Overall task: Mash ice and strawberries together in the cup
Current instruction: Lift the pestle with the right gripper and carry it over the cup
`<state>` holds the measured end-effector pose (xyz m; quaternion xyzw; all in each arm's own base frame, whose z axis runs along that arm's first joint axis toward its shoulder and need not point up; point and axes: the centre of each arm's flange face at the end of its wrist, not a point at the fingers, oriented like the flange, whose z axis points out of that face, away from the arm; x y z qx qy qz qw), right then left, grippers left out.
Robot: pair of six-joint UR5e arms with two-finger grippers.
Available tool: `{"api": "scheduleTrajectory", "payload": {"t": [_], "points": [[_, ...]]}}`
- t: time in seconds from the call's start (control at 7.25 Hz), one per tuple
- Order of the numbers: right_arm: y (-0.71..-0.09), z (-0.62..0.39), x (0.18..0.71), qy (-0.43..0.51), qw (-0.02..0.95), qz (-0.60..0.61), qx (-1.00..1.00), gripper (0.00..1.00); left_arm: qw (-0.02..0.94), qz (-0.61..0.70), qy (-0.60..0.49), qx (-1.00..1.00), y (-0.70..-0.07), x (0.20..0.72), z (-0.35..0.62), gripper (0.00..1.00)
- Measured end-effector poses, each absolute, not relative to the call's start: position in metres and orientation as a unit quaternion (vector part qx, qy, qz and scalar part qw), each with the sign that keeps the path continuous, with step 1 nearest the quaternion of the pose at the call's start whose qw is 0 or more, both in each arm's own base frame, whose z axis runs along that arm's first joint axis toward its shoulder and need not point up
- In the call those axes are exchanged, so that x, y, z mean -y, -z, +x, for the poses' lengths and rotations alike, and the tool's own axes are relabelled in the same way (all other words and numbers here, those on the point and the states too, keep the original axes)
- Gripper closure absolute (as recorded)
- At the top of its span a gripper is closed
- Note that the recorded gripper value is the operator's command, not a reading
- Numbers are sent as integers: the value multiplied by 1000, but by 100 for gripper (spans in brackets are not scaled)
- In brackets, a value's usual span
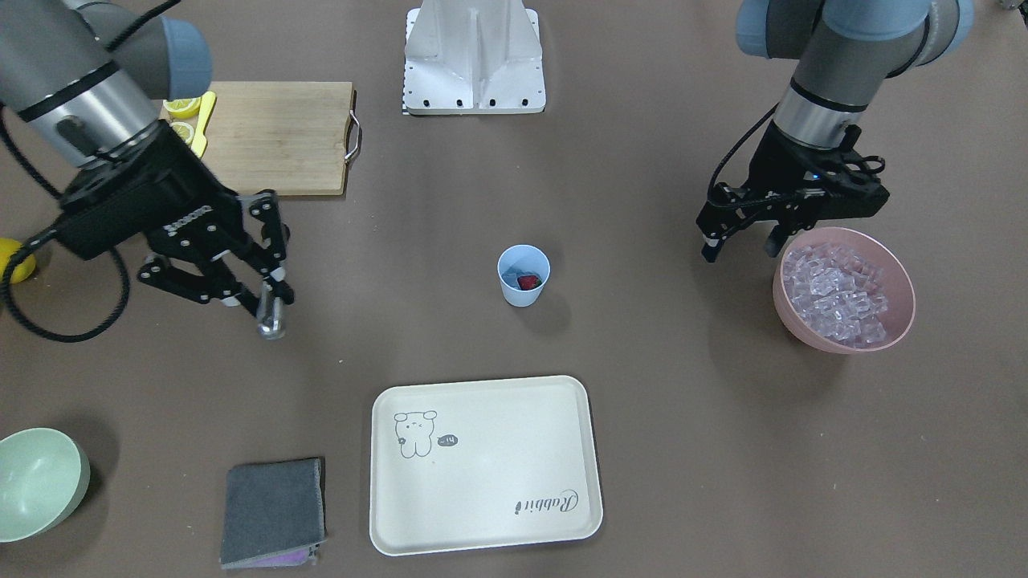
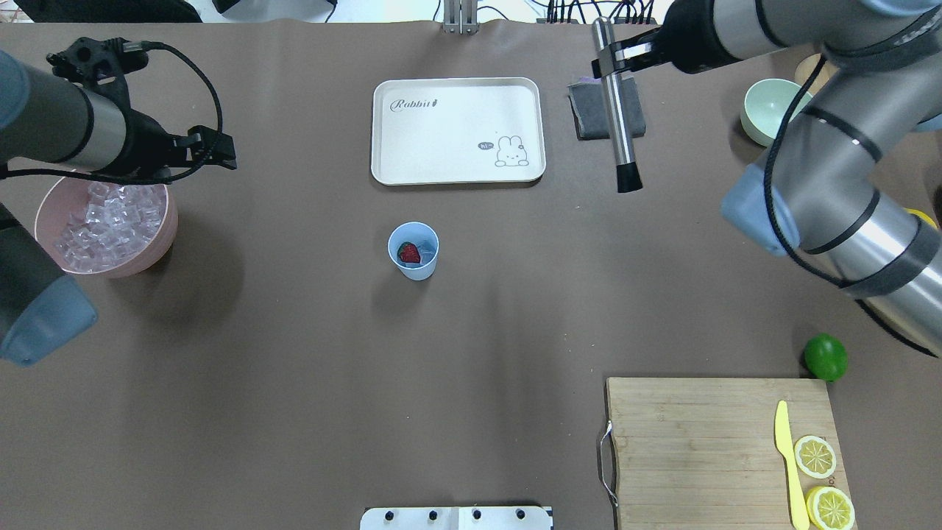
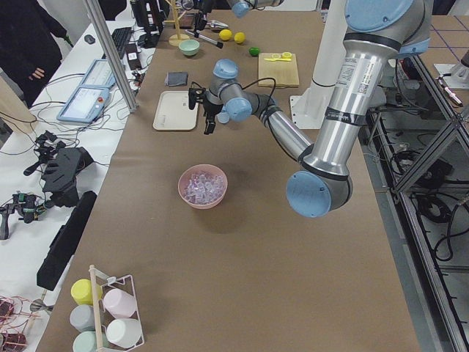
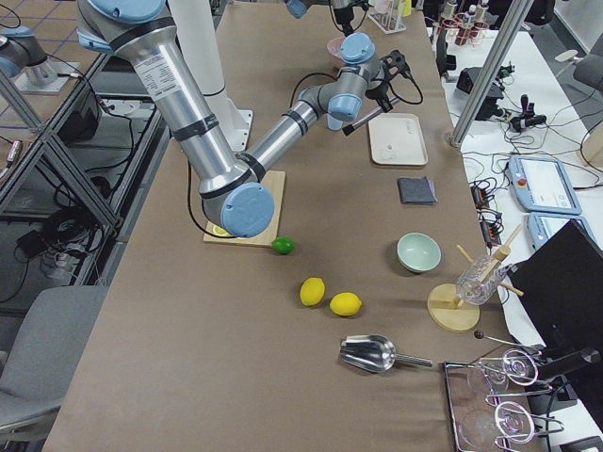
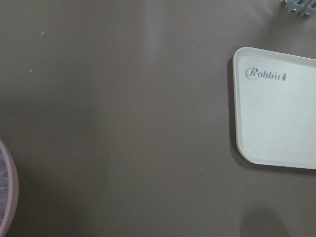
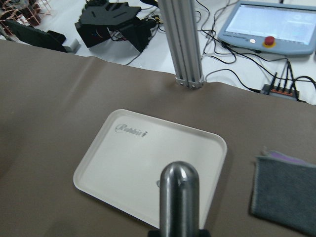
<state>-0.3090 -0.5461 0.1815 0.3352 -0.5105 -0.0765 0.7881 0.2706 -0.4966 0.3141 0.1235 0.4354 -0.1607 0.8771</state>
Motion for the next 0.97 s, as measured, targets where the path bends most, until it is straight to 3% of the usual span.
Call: {"api": "scheduleTrajectory", "payload": {"t": [0.55,0.97], "points": [[-133,-415,464,71,693,453,556,100,902,71,241,-351,-427,491,190,3],[-124,-440,436,36,646,499,576,100,905,43,275,-321,-457,488,162,3]]}}
